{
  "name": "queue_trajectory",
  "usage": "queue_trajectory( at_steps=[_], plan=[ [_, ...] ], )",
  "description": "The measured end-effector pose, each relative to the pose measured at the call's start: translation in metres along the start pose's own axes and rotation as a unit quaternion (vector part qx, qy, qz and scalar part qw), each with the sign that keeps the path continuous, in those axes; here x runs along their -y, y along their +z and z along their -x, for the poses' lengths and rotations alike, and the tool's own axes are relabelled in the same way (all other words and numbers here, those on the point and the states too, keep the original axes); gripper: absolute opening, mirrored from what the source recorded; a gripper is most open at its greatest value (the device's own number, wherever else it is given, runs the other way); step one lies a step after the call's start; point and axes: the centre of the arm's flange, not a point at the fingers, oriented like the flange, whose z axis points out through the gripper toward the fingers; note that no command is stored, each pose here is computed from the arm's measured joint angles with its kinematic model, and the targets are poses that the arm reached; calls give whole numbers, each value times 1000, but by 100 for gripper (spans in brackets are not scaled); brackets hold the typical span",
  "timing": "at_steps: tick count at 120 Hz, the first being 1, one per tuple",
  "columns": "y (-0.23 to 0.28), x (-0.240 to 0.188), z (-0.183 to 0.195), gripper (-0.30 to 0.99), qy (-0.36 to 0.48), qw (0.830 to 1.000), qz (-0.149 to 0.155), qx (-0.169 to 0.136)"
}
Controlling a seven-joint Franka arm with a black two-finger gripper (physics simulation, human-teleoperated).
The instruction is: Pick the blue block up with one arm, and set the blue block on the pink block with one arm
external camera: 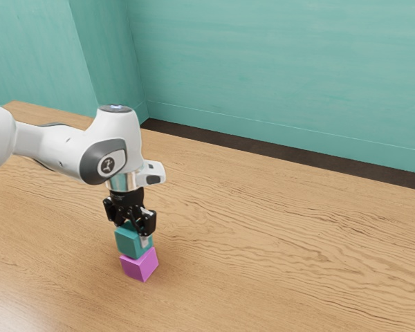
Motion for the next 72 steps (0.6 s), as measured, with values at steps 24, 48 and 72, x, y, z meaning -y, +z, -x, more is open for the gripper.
queue_trajectory(
  at_steps=[24,48,72],
  plan=[
    [5,-7,4,40,3,1000,-3,3],
    [3,-11,4,40,4,1000,-7,0],
    [2,-7,2,40,-2,1000,-8,-2]
  ],
)
